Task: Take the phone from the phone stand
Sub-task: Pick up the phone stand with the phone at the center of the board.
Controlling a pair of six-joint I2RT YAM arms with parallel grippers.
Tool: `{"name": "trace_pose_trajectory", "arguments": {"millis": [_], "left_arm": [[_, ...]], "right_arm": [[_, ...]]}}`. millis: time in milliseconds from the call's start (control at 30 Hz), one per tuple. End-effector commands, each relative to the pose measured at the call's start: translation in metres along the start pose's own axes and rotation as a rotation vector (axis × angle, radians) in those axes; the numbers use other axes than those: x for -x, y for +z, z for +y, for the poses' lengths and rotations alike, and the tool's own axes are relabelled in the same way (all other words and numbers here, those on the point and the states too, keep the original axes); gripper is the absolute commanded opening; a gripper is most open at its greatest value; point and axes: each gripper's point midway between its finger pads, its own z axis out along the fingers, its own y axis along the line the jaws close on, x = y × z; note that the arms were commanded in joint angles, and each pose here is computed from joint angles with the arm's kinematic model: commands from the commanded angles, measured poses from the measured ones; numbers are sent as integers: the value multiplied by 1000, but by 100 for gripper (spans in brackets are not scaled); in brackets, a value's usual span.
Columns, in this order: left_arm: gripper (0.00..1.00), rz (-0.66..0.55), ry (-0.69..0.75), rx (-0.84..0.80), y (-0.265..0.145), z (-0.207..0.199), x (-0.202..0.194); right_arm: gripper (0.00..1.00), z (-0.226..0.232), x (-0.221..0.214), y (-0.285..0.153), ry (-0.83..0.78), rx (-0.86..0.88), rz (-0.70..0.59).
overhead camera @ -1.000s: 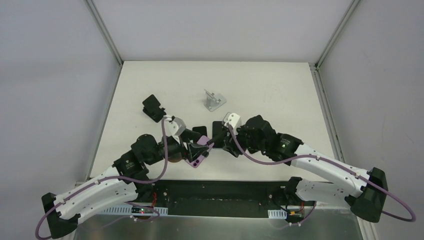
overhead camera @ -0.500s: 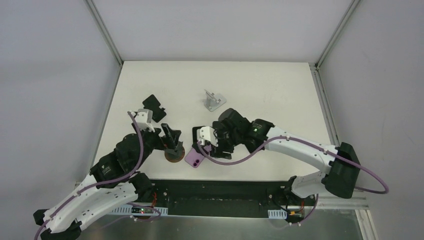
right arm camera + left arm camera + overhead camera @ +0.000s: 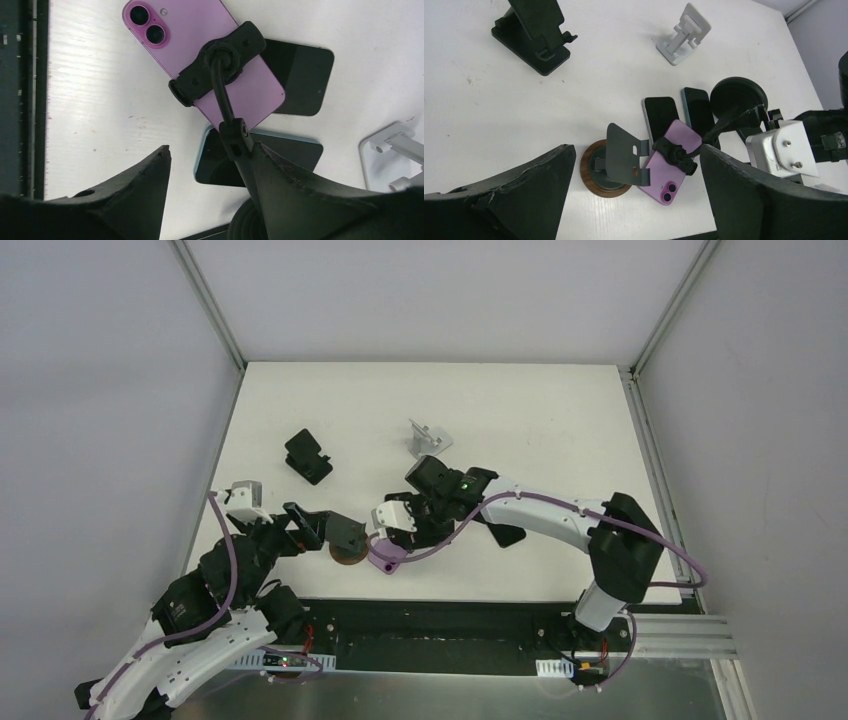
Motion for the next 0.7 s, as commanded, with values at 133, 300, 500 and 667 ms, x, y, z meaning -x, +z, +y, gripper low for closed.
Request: {"name": "trace_pose_trajectory", "arguments": {"millis": [133,300,500,667], "left_arm": [[99,-14,13,54,-4,14,3],[99,-16,13,52,-5,14,4],[99,-37,7,58,-8,18,7],[99,-64,8,70,-11,22,14]], "right_arm": [[62,-32,-14,13,-39,-18,59],[62,-35,-21,22,-20,-3,76],[32,-51,-23,23,19,-64,95],[1,-69,1,-3,147,-180,-11]]}}
